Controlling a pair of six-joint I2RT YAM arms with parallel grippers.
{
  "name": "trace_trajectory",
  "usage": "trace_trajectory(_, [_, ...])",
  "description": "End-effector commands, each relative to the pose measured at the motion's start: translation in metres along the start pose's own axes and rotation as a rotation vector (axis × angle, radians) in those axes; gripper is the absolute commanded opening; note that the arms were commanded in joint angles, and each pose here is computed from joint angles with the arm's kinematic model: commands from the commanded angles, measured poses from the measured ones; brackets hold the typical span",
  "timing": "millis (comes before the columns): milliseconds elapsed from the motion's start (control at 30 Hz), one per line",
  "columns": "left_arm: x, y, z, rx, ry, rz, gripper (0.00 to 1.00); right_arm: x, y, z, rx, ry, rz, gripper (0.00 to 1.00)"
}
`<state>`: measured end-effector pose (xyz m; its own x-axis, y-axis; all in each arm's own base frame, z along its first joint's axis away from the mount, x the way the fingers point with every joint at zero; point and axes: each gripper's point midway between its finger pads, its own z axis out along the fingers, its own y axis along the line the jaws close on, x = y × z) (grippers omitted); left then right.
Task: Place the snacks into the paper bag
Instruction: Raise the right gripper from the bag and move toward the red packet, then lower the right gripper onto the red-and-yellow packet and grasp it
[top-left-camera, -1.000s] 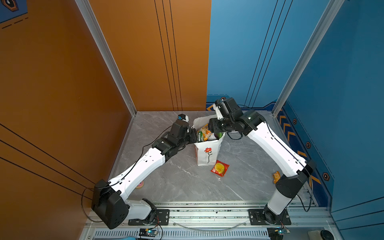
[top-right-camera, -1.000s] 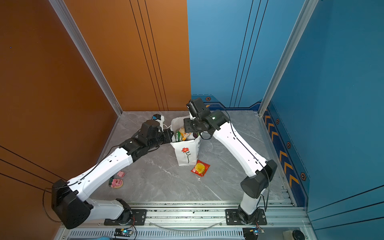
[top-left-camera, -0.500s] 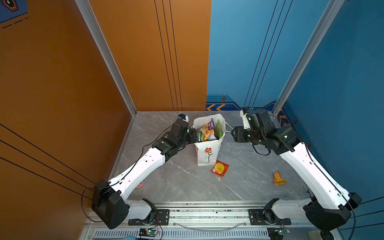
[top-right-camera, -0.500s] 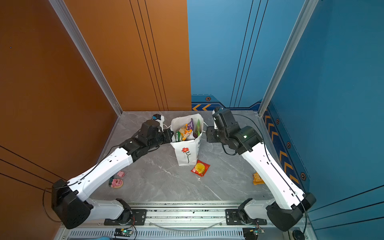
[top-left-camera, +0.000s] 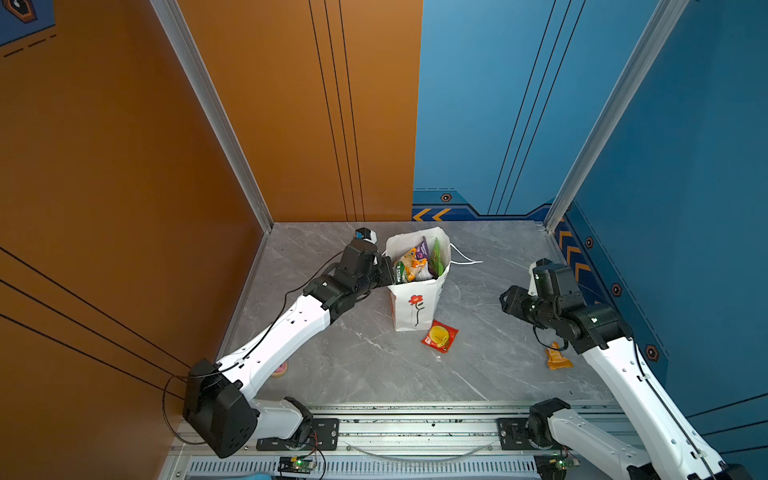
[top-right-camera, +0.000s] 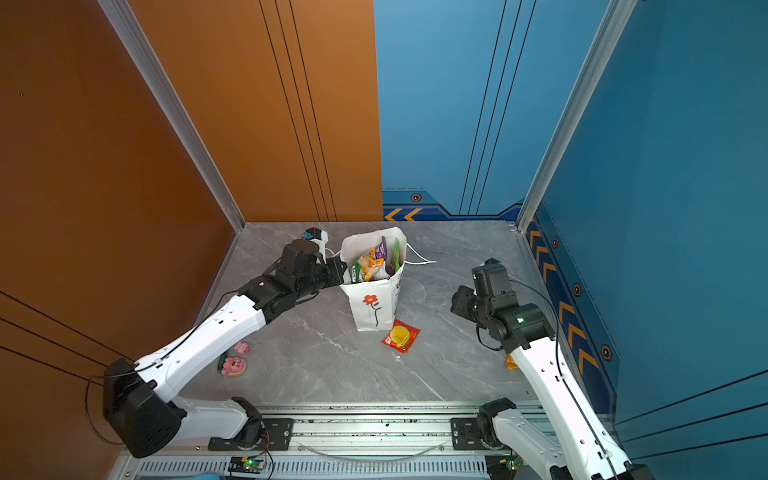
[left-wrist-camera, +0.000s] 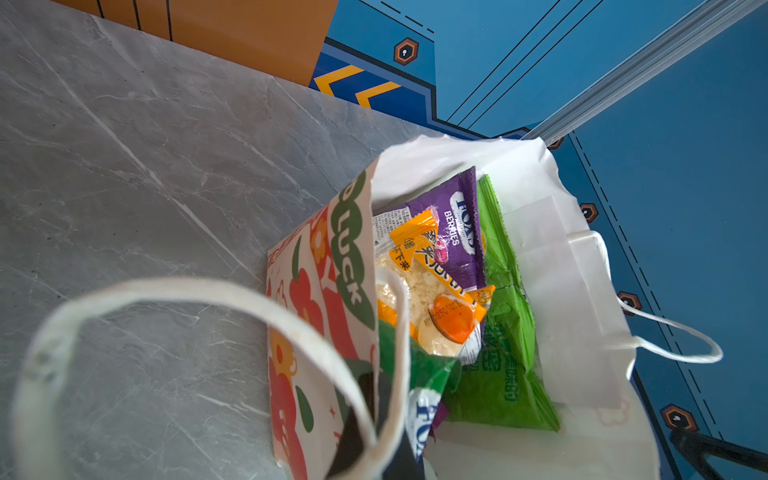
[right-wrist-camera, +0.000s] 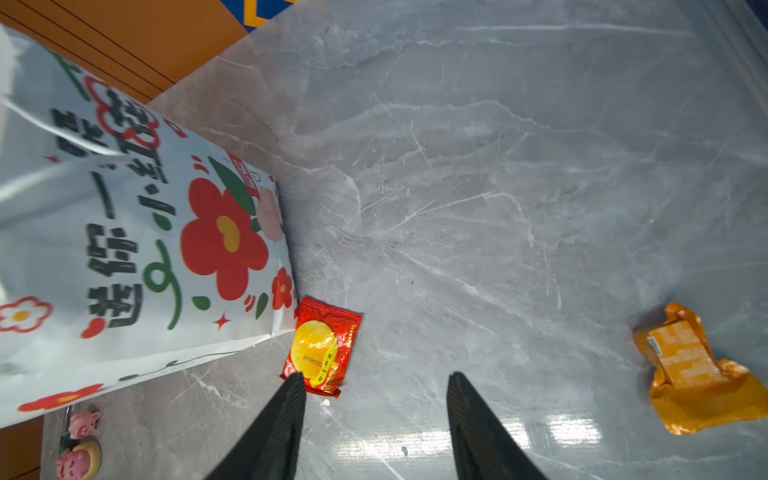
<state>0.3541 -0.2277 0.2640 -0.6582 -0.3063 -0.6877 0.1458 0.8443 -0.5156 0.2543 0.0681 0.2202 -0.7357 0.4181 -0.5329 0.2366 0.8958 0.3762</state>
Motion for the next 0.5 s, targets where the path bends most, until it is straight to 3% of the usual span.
trace_trajectory(0, [-0.020, -0.009, -0.012, 0.039, -0.076, 0.006, 0.00, 0.010, -0.001, 0.011, -0.052, -0.003, 0.114, 0.60])
trace_trajectory(233, [-0.020, -0.009, -0.012, 0.040, -0.075, 0.004, 0.00, 0.057, -0.008, 0.054, -0.110, 0.089, 0.256, 0.64])
trace_trajectory(467, [-0.020, -0.009, -0.012, 0.041, -0.073, 0.004, 0.00, 0.094, -0.004, 0.083, -0.111, 0.164, 0.287, 0.63])
